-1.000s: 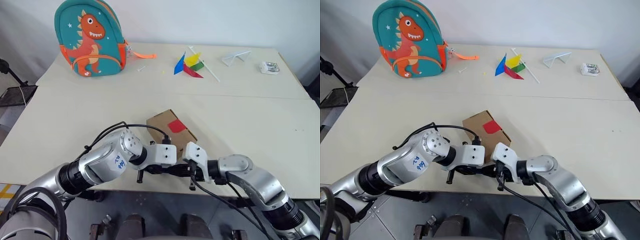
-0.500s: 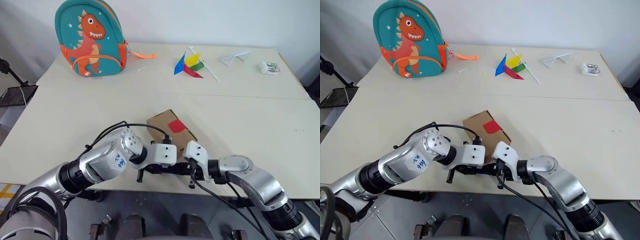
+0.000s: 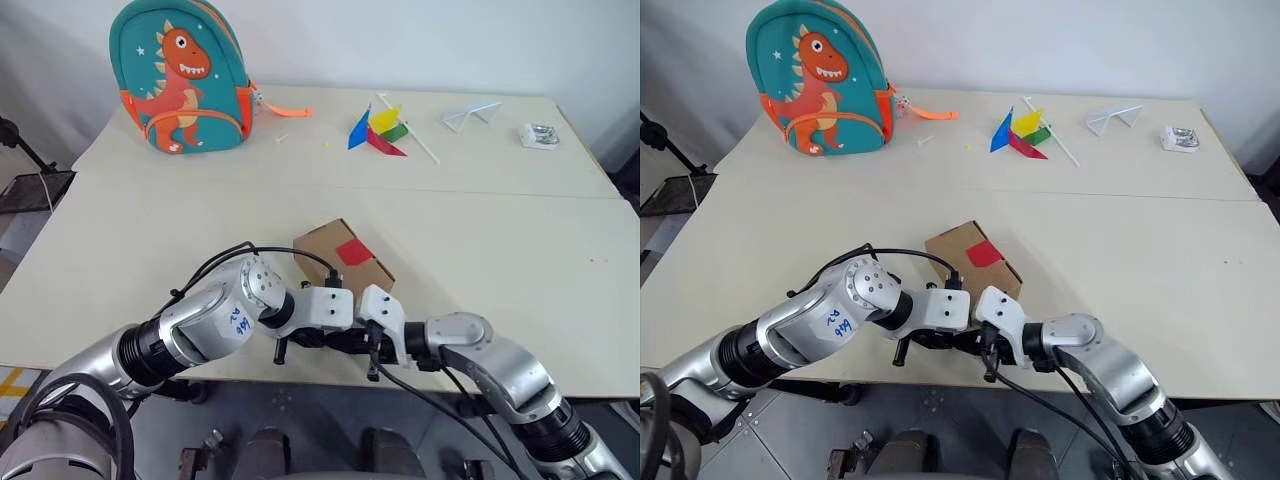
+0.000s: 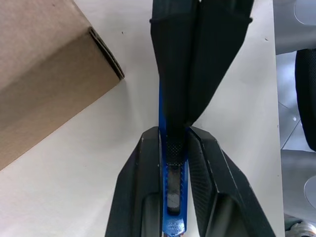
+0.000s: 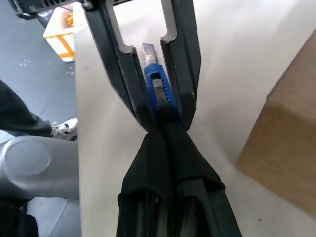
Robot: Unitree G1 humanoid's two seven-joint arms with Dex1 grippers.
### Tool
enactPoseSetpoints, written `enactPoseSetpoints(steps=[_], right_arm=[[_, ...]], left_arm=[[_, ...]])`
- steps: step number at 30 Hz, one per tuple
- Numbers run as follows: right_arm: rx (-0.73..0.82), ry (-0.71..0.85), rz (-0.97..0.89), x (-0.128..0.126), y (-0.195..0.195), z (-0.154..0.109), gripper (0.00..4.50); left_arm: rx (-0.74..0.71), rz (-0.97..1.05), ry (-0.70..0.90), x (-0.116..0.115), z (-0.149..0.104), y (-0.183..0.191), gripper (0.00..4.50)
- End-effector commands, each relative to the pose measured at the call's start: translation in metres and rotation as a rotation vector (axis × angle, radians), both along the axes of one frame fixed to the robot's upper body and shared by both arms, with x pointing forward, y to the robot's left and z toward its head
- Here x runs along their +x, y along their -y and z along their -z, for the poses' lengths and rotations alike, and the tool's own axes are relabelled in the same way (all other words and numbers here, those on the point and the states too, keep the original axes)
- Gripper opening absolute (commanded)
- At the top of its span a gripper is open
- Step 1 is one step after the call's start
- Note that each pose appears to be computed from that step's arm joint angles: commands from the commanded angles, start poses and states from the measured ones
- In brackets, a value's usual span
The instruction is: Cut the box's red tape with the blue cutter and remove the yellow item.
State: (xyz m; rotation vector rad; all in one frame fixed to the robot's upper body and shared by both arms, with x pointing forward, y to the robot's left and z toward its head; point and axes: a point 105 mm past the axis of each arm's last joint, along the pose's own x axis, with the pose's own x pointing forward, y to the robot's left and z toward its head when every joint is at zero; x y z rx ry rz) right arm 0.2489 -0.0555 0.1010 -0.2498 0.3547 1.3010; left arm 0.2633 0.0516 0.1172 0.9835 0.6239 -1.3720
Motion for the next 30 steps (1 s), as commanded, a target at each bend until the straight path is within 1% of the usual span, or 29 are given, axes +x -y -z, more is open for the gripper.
enactPoseSetpoints(steps=[1,3,5,6,8,9,11,15,18,20,22,23,26,30], right_arm=[[0.073,0.031,-0.039,-0.014,0.016,-0.031,0.05],[0.097,-0.011,-0.039,-0.025,0.030,-0.042,0.05],[0.134,-0.068,-0.082,-0.042,0.040,-0.054,0.05],[0.160,-0.101,-0.074,-0.047,0.047,-0.062,0.05],[0.196,-0.175,-0.031,-0.053,0.059,-0.072,0.05],[0.197,-0.192,-0.005,-0.054,0.064,-0.076,0.20],[0.175,-0.231,0.025,-0.057,0.070,-0.083,0.63],[0.177,-0.302,0.085,-0.058,0.074,-0.094,1.96],[0.174,-0.358,0.198,-0.049,0.070,-0.105,2.96],[0.158,-0.388,0.260,-0.044,0.068,-0.110,3.64],[0.187,-0.392,0.288,-0.036,0.063,-0.115,4.36],[0.196,-0.393,0.296,-0.032,0.061,-0.116,4.45],[0.208,-0.406,0.321,-0.015,0.050,-0.115,4.45],[0.182,-0.439,0.364,-0.004,0.048,-0.106,4.45]], left_arm=[[-0.040,0.070,-0.009,-0.008,0.004,-0.008,0.41],[-0.100,0.143,0.024,-0.012,-0.004,-0.011,0.41],[-0.146,0.236,0.074,-0.016,-0.010,-0.014,0.41],[-0.178,0.298,0.103,-0.020,-0.015,-0.015,0.41],[-0.245,0.342,0.170,-0.019,-0.025,-0.014,0.41],[-0.275,0.362,0.193,-0.019,-0.029,-0.013,0.41],[-0.326,0.387,0.238,-0.018,-0.038,-0.010,0.41],[-0.368,0.421,0.311,-0.016,-0.051,-0.006,0.41],[-0.403,0.449,0.416,-0.010,-0.069,0.003,0.41],[-0.404,0.463,0.447,-0.007,-0.073,0.006,0.41],[-0.403,0.478,0.466,-0.004,-0.076,0.009,0.41],[-0.403,0.489,0.476,-0.004,-0.077,0.011,0.41],[-0.395,0.501,0.488,0.000,-0.077,0.017,0.41],[-0.402,0.506,0.488,0.003,-0.076,0.023,0.41]])
